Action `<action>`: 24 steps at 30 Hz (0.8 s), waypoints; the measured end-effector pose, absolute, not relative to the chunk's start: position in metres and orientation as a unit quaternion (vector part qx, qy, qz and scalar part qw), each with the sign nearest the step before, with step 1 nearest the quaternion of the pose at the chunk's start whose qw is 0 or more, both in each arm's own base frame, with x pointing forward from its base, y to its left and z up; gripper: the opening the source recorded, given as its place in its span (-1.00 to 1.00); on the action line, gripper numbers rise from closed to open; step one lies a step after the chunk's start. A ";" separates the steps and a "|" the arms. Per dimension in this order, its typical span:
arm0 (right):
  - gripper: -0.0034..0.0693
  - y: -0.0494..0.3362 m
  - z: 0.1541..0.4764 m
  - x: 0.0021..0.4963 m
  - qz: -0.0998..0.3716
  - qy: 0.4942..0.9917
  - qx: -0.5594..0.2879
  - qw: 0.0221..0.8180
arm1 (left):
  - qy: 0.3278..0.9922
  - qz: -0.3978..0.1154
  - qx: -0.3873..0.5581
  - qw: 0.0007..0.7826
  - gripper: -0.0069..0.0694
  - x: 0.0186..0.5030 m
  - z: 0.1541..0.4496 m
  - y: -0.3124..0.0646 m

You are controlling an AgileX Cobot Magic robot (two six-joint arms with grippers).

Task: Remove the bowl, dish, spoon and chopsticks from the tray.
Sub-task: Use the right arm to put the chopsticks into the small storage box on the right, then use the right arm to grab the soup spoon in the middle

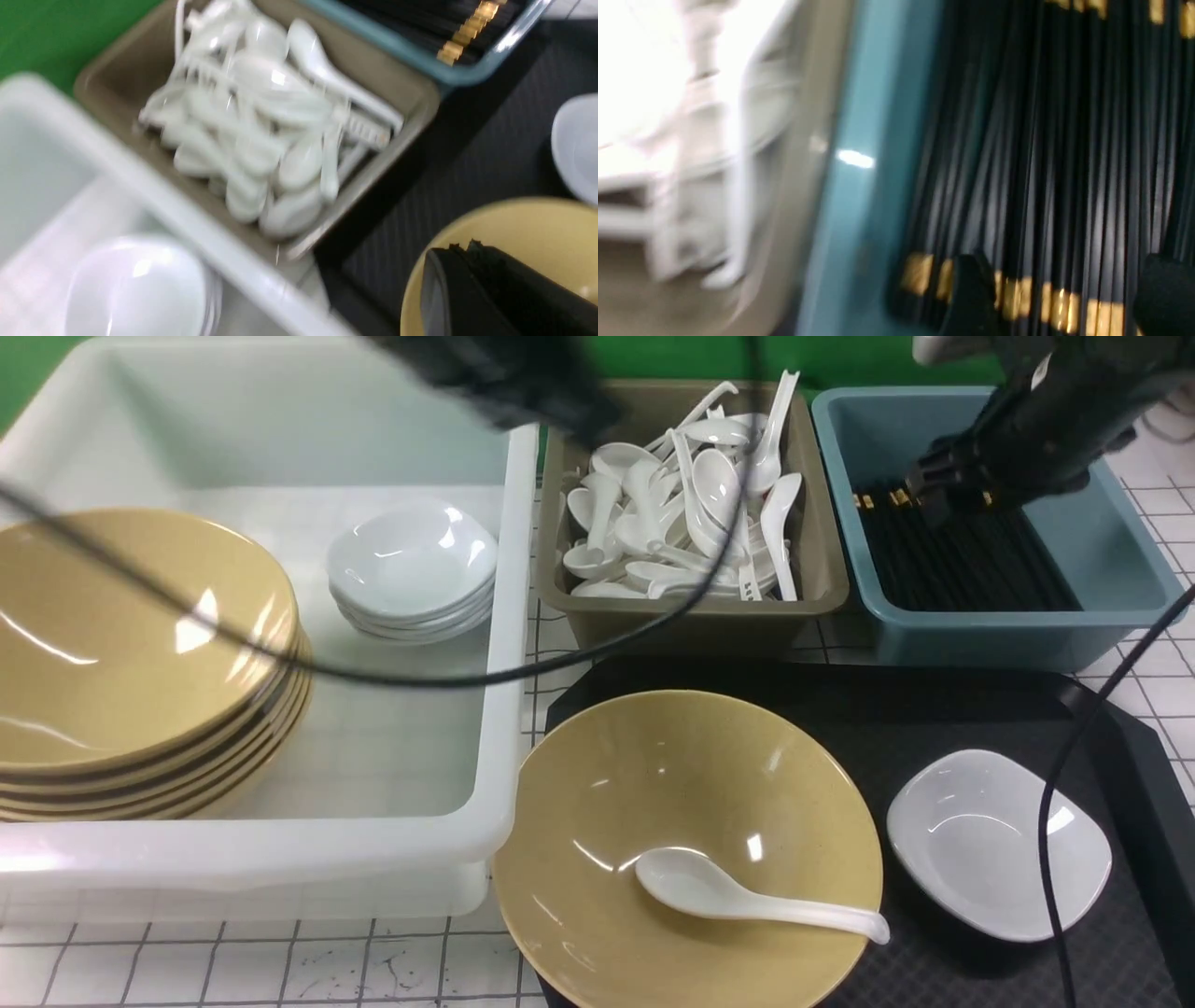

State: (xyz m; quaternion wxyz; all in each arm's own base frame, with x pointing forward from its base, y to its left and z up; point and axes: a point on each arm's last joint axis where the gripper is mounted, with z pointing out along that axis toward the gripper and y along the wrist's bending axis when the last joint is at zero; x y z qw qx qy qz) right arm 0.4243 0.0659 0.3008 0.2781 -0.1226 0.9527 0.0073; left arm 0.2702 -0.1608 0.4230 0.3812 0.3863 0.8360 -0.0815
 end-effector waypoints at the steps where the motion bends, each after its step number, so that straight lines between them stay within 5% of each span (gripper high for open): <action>1: 0.44 0.072 0.313 0.416 0.010 0.949 -0.142 0.281 | 0.843 -0.080 0.377 0.377 -0.85 0.262 0.421 -0.150; 7: 0.44 0.115 0.366 0.360 0.052 0.920 -0.272 0.277 | 0.860 -0.077 0.350 0.362 -0.85 0.196 0.392 -0.102; 11: 0.44 0.147 0.370 0.330 0.074 0.900 -0.362 0.232 | 0.861 -0.086 0.346 0.364 -0.85 0.163 0.373 -0.088; 18: 0.44 0.207 0.325 0.283 0.091 0.862 -0.477 0.143 | 0.861 -0.096 0.342 0.365 -0.85 0.126 0.344 -0.072; 24: 0.44 0.222 0.274 0.249 0.066 0.821 -0.565 0.052 | 0.864 -0.103 0.339 0.358 -0.85 0.117 0.331 -0.070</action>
